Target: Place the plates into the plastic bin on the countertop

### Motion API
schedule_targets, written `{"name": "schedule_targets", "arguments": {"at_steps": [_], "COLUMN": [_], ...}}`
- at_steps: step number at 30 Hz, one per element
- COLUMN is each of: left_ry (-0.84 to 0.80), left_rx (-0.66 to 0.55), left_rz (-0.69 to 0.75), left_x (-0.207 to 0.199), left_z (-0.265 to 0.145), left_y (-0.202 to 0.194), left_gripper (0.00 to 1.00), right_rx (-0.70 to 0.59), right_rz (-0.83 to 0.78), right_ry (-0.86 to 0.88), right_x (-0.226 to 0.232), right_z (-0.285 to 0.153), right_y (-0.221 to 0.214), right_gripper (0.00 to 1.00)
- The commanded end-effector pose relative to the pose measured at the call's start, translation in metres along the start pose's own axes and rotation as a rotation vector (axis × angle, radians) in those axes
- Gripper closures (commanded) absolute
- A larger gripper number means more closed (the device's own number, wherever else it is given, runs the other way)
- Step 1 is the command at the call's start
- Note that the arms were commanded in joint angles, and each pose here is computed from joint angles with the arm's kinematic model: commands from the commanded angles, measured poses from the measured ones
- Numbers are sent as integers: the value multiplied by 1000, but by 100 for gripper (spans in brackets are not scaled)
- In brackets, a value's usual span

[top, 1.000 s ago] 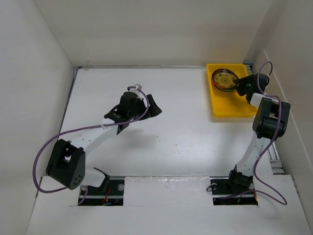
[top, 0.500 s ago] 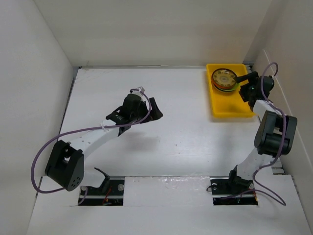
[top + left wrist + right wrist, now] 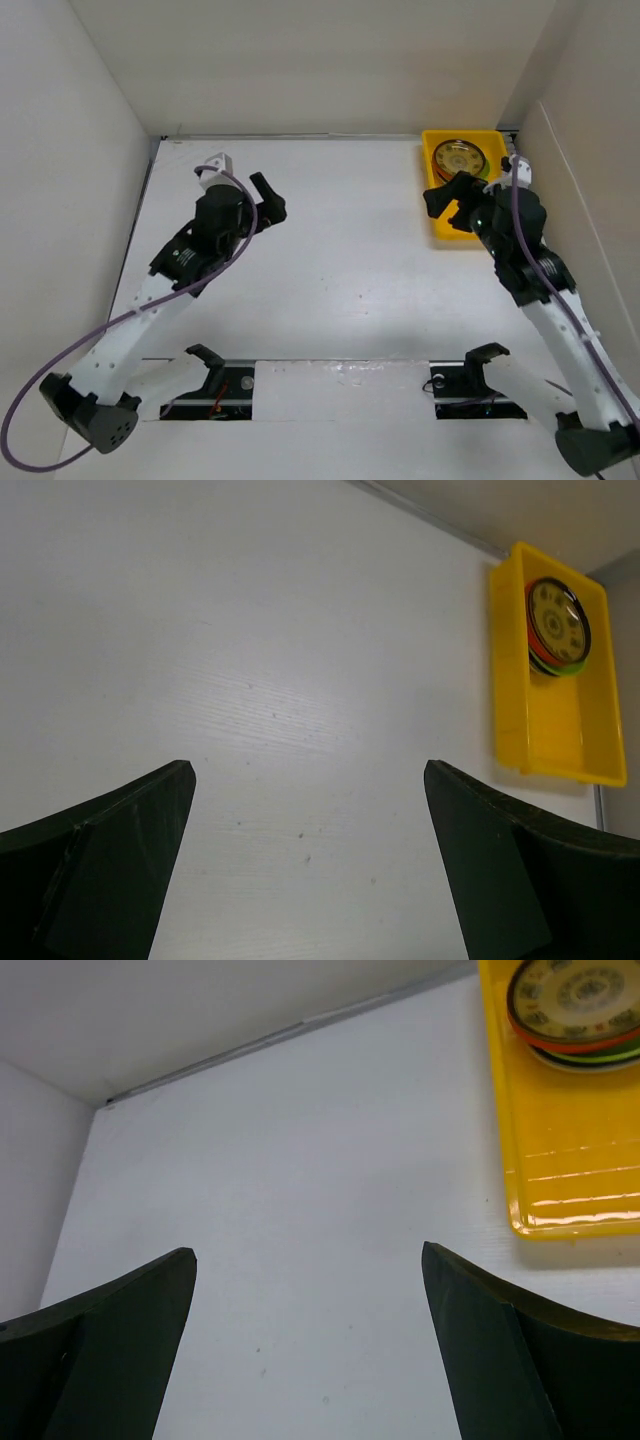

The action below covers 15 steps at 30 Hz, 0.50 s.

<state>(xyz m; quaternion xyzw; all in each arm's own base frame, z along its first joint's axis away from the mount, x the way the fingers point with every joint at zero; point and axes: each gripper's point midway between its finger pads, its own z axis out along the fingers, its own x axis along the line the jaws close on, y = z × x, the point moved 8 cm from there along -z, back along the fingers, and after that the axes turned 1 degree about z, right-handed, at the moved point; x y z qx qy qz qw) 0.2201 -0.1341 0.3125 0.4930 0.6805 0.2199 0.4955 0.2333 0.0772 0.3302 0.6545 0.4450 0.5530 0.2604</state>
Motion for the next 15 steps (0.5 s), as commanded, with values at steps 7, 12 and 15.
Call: {"name": "schedule_targets", "arguments": {"at_steps": [7, 12, 15], "left_ry": [149, 112, 99], "left_rx": [-163, -242, -276], "left_rz": [-11, -86, -125], "left_x": [50, 72, 78], "left_z": [-82, -112, -120], "left_y": [18, 8, 6], "left_gripper": [0, 0, 0], "right_rx": [-12, 11, 6], "right_rz": [-194, -225, -224], "right_ry": [-1, 42, 55], "right_x": [-16, -22, -23], "right_z": [-146, -173, -178], "right_y": [14, 13, 14], "right_gripper": [0, 0, 0]}}
